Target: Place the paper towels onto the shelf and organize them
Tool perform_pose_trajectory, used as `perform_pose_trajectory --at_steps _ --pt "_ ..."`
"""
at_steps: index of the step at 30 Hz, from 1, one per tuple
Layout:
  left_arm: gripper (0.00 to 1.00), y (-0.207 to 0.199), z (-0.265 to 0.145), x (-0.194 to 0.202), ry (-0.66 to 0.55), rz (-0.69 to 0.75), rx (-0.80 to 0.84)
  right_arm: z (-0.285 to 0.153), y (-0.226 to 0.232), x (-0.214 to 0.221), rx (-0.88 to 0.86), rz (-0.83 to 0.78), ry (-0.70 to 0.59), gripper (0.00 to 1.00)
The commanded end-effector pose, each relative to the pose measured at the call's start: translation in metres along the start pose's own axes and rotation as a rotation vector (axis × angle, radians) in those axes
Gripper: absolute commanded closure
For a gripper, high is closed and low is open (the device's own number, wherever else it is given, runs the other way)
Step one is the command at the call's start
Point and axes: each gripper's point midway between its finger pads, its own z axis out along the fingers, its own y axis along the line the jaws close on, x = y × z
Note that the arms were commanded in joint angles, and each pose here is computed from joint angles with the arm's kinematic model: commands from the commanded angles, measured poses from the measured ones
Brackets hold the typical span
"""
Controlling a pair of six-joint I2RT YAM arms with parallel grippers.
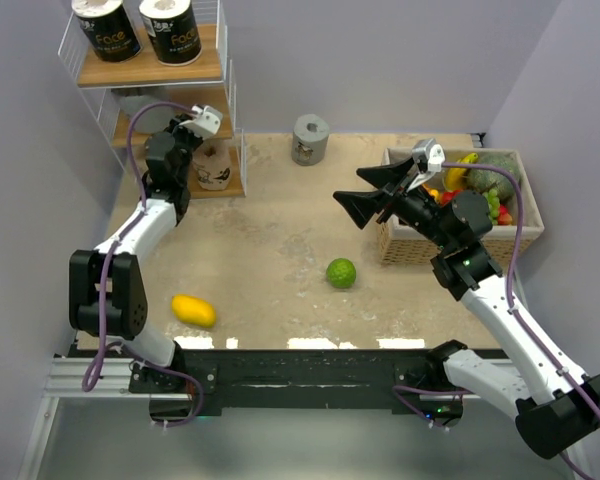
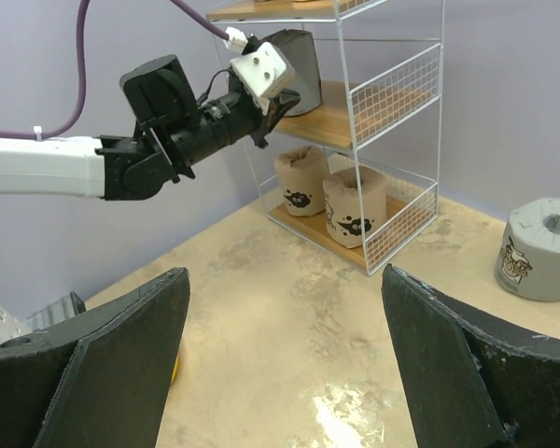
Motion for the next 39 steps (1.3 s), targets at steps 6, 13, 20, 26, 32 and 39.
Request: perform_pose_trajectory --at_steps 6,13,20,26,32,39 --pt "1.0 0.048 0.01 -0.01 -0.026 0.01 -0.166 0.005 0.0 -0.026 0.015 -0.051 -0.051 0.13" --pt "1.0 0.05 0.014 -0.002 -0.011 0.014 -0.168 0.005 -0.001 -0.02 0.02 -0.049 -0.038 0.13" --pt "1.0 0.065 0.02 0.007 0.018 0.002 -0.234 0.003 -0.004 -0.021 0.038 -0.065 -0.033 0.13" --pt "1.0 0.074 0.019 0.002 0.016 0.007 -0.253 0.004 -0.004 -0.022 0.037 -0.063 -0.034 0.13" --pt "1.0 0.066 0.005 -0.017 -0.056 -0.033 -0.196 0.01 -0.011 -0.015 0.057 -0.033 -0.024 0.13" --pt "0.83 0.043 -0.032 -0.042 -0.087 -0.147 -0.128 0.022 -0.035 -0.005 0.164 0.056 0.029 0.14"
